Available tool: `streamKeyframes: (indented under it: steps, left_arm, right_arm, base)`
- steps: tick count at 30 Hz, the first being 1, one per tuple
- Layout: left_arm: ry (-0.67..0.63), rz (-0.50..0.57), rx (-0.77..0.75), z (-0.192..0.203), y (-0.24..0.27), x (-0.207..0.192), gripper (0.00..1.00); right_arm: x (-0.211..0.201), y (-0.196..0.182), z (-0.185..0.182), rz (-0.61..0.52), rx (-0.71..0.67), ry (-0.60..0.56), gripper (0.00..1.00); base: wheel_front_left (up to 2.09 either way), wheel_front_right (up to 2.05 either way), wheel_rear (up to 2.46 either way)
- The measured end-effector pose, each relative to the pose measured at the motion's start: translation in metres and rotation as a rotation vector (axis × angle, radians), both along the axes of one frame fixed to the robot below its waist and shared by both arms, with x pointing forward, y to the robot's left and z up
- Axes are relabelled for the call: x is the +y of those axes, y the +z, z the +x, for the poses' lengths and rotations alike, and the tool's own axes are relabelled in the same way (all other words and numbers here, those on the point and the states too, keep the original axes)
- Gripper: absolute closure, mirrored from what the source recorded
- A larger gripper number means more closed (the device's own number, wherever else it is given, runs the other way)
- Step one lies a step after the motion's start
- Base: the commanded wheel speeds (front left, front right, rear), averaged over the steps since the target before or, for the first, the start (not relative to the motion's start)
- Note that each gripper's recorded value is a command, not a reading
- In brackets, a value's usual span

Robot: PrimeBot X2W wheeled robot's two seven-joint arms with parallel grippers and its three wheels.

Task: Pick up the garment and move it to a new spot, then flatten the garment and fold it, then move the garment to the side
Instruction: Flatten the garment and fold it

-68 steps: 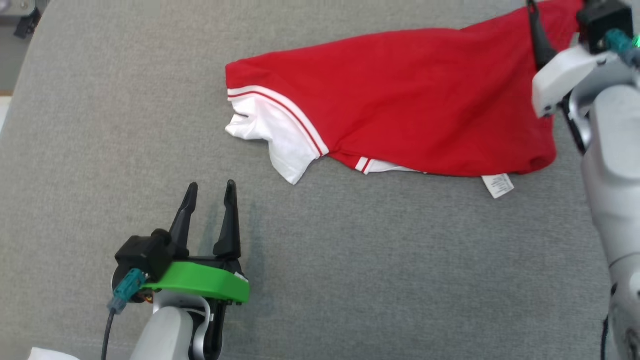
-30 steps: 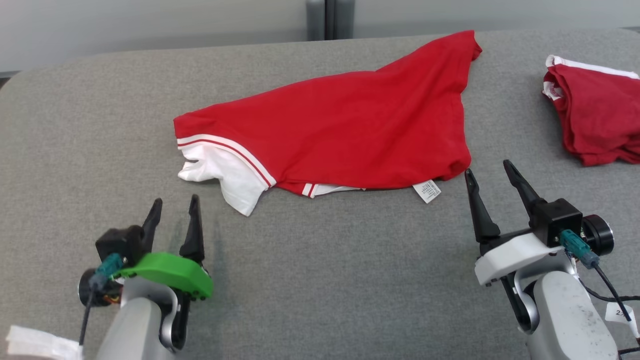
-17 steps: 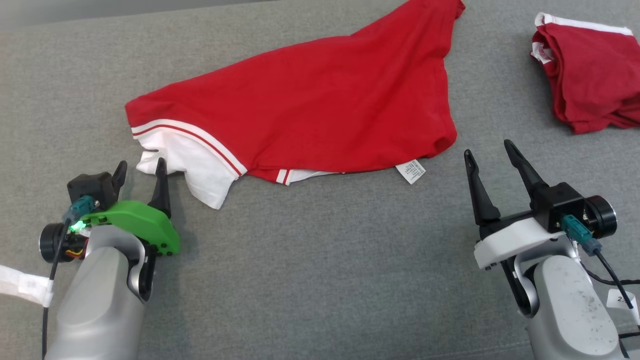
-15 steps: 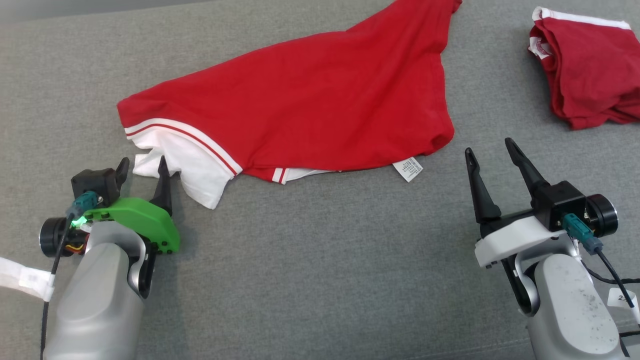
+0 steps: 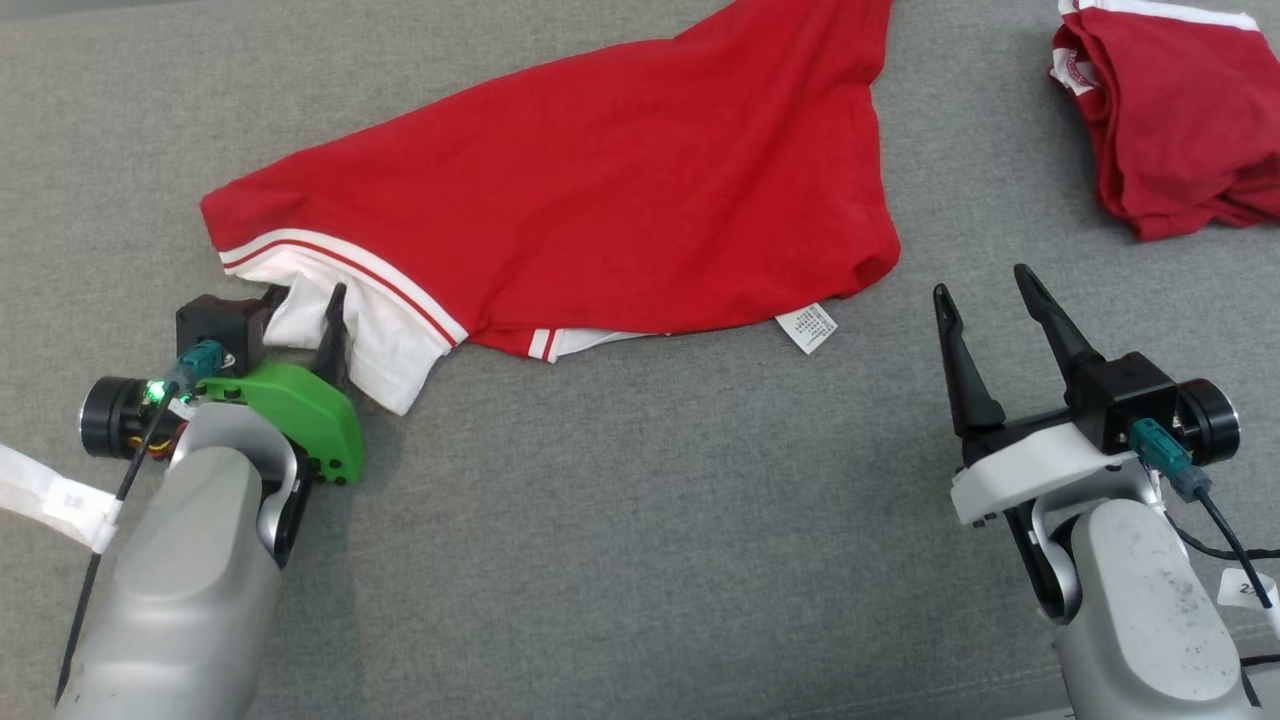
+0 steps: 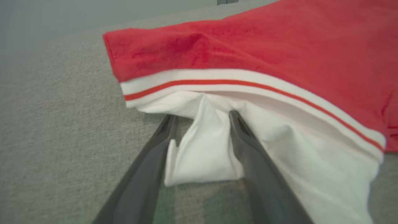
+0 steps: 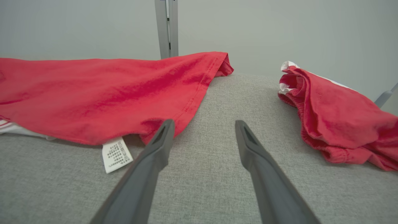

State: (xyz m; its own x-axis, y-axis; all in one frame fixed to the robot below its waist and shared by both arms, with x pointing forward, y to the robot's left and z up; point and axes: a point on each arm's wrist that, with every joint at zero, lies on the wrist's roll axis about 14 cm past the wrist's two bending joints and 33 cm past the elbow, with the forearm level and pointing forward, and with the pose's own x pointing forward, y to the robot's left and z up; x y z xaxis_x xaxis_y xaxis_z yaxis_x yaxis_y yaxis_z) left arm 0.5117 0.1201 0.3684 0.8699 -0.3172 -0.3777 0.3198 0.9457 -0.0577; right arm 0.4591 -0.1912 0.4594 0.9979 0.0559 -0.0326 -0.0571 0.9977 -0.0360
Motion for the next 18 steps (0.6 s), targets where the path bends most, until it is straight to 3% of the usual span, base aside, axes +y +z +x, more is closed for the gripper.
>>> streamKeyframes:
  steps: [9, 18]
  left_arm:
    - [0.004, -0.065, -0.079, 0.001, 0.029, -0.003, 1.00]
    - [0.047, -0.219, -0.205, -0.044, 0.077, 0.005, 1.00]
  right_arm:
    - [0.002, 0.008, 0.001, 0.013, -0.021, 0.002, 0.00]
    - [0.012, 0.018, -0.010, 0.039, -0.037, 0.019, 0.00]
  base:
    - [0.00, 0.00, 0.00]
    - [0.00, 0.00, 0.00]
